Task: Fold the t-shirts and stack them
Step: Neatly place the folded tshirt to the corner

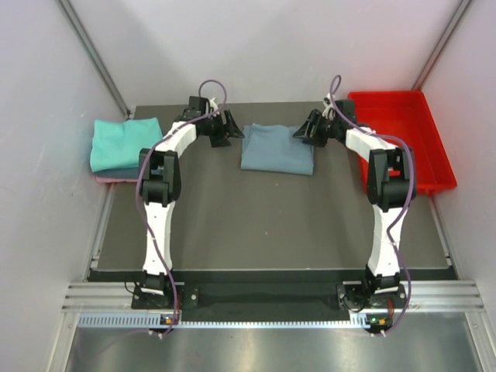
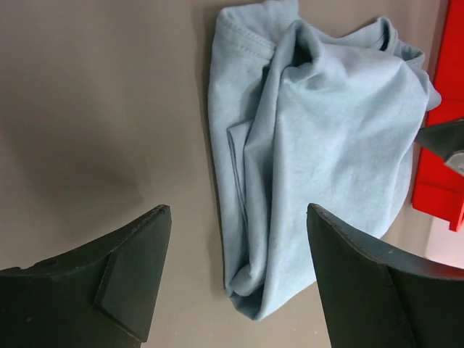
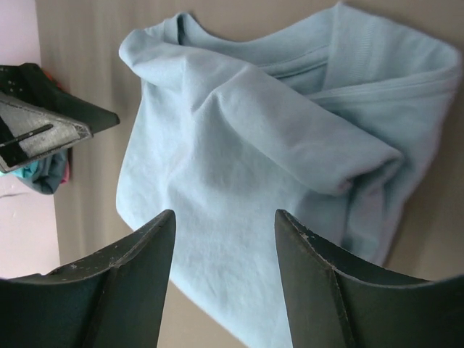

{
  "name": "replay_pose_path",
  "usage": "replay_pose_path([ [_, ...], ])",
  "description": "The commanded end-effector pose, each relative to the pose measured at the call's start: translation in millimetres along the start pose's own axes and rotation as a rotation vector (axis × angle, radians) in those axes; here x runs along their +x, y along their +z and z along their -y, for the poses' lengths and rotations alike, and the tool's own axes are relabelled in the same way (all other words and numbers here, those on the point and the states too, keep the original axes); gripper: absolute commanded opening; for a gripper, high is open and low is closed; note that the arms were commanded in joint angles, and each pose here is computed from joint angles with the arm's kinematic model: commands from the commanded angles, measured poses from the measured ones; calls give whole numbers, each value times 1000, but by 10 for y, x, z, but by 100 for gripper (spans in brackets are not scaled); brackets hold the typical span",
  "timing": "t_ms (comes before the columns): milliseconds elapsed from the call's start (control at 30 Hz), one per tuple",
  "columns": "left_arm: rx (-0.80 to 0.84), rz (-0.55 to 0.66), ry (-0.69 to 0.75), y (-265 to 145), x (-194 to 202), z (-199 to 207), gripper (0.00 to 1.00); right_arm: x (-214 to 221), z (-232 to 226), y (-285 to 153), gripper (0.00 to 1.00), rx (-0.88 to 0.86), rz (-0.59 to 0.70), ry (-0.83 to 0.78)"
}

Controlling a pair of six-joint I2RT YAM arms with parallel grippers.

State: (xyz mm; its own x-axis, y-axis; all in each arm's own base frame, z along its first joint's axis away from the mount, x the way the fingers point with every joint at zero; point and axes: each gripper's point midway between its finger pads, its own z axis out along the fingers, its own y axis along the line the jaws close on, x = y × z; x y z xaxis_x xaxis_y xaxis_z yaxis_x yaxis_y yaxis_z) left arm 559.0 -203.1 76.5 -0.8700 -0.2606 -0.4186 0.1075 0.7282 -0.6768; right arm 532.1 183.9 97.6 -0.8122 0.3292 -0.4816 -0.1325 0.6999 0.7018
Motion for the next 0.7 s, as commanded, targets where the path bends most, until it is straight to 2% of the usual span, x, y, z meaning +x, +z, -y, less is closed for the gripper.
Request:
replay_pose_path([
  [0,110,18,-7,11,-106,197,80,-148,-274,78,57,-49,37,-78],
  [233,207,-63,-92,224,135,193,80,70,-43,344,57,-11,-22,-66],
  [667,270,-167,-181,451,503,196,74,151,69,400,56,20,-38,-57],
])
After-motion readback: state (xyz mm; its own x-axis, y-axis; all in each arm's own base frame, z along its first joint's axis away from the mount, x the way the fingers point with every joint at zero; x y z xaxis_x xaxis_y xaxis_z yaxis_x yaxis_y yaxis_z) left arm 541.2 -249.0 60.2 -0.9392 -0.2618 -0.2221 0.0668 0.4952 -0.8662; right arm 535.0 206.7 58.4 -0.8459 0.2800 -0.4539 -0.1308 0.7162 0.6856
